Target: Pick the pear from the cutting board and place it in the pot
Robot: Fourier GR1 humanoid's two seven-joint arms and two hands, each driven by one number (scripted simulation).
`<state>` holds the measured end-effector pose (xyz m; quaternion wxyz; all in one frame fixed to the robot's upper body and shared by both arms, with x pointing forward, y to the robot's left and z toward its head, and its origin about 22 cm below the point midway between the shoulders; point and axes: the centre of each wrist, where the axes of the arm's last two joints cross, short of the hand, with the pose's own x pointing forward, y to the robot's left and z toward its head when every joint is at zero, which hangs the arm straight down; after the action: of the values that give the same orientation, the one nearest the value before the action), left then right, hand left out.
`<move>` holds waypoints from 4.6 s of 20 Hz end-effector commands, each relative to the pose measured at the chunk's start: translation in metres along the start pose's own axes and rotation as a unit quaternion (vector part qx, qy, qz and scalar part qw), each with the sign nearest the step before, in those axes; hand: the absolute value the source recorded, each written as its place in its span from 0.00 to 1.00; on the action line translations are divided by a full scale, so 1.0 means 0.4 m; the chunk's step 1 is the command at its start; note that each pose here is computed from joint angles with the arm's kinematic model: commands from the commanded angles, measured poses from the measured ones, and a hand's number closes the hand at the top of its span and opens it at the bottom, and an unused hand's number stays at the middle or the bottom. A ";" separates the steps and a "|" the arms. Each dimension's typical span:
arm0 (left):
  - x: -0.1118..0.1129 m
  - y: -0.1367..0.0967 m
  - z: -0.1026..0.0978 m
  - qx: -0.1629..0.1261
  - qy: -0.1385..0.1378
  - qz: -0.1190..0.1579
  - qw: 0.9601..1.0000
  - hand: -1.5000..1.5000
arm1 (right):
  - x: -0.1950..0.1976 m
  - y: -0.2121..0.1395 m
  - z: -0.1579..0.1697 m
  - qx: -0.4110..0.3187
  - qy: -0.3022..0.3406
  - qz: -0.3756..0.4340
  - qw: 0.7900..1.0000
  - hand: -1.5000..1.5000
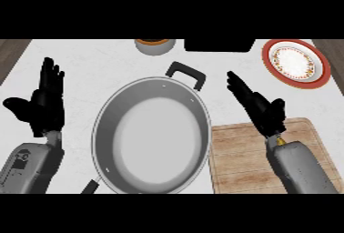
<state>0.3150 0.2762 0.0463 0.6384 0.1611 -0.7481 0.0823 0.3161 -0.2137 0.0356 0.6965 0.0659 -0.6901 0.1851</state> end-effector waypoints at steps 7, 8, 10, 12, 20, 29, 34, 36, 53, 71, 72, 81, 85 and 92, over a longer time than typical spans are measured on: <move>-0.118 0.147 0.095 -0.030 0.109 -0.134 0.985 0.50 | 0.051 -0.386 0.233 -0.206 0.100 0.359 0.905 1.00; -0.137 0.175 0.120 -0.031 0.133 -0.145 0.980 0.50 | 0.063 -0.418 0.263 -0.285 0.057 0.368 0.883 0.00; -0.140 0.218 0.128 -0.035 0.147 -0.160 0.975 0.50 | 0.044 -0.394 0.297 -0.297 -0.012 0.411 0.862 0.00; -0.137 0.206 0.157 -0.056 0.142 -0.156 0.976 0.50 | -0.005 -0.366 0.360 -0.318 -0.048 0.420 0.849 0.00; -0.073 0.231 0.174 -0.092 0.136 -0.147 0.975 0.50 | 0.034 -0.271 0.567 -0.272 0.007 0.416 0.868 0.00; -0.057 0.187 0.147 -0.100 0.128 -0.152 0.975 0.50 | 0.191 -0.187 0.437 -0.175 0.152 0.468 0.853 0.00; -0.077 0.167 0.160 -0.114 0.120 -0.154 0.974 0.50 | 0.216 -0.195 0.387 -0.099 0.284 0.504 0.810 0.00; -0.060 0.179 0.145 -0.108 0.116 -0.151 0.976 0.50 | 0.202 -0.178 0.361 -0.068 0.311 0.496 0.808 0.00; -0.088 0.190 0.145 -0.100 0.133 -0.145 0.975 0.50 | 0.160 -0.088 0.135 -0.015 0.392 0.514 0.763 0.00; -0.055 0.211 0.187 -0.089 0.130 -0.150 0.976 0.50 | 0.037 -0.056 0.116 -0.011 0.425 0.509 0.749 0.00; -0.051 0.194 0.177 -0.094 0.128 -0.159 0.974 0.50 | 0.012 -0.075 0.092 -0.006 0.424 0.509 0.749 0.00; -0.076 0.220 0.154 -0.095 0.133 -0.155 0.974 0.50 | -0.013 -0.147 0.098 0.036 0.418 0.522 0.743 1.00; -0.073 0.229 0.177 -0.092 0.125 -0.150 0.976 0.50 | 0.008 -0.103 0.111 0.033 0.390 0.532 0.751 1.00; -0.096 0.213 0.179 -0.090 0.124 -0.154 0.976 0.50 | -0.010 -0.103 0.120 0.028 0.394 0.534 0.748 1.00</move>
<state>0.2292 0.3341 0.0145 0.7460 0.2000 -0.6319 -0.0653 0.2893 -0.2663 0.0399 0.6930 -0.3723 -0.2730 0.5538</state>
